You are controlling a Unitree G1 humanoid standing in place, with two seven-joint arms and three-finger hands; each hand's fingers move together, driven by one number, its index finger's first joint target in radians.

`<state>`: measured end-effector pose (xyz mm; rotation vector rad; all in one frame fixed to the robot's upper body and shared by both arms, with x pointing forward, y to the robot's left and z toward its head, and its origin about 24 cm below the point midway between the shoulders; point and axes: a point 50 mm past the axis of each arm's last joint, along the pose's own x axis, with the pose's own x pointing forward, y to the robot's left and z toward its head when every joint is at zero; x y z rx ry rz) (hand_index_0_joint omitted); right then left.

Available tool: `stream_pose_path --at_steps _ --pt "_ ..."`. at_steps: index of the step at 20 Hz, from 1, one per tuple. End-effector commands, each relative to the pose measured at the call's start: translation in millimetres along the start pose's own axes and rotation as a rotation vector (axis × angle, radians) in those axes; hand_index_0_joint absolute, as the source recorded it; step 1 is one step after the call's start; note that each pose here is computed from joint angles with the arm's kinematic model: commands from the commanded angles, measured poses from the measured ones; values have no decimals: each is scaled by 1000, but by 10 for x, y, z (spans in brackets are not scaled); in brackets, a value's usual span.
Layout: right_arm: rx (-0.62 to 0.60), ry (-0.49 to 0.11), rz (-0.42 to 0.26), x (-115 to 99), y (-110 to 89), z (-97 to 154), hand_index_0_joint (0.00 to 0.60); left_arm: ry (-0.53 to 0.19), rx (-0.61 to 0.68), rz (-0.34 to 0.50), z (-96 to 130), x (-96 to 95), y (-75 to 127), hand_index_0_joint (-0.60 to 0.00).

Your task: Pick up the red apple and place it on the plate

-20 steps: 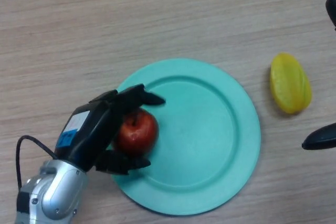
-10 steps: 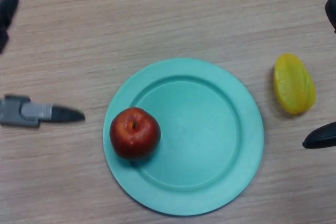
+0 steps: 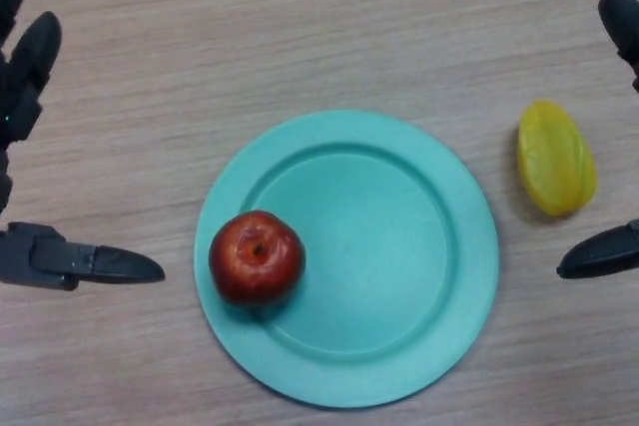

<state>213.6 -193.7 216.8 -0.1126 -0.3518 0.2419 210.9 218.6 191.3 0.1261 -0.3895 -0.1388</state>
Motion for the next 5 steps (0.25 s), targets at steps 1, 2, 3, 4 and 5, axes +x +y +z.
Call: stream_pose_path --at_steps 1,2,3,4,5 --pt "-39 -209 12 -82 -21 323 0 -153 98 20 328 -63 67 0" --pt "-40 -215 16 -85 -16 325 0 -158 104 19 347 -71 64 0" --pt "-36 -217 23 -89 2 316 0 -162 107 19 374 -84 66 0" --pt "-34 -209 29 -82 16 307 0 -162 102 23 384 -85 68 0" --pt "-27 -198 39 -70 43 303 0 -162 97 26 402 -82 64 0"
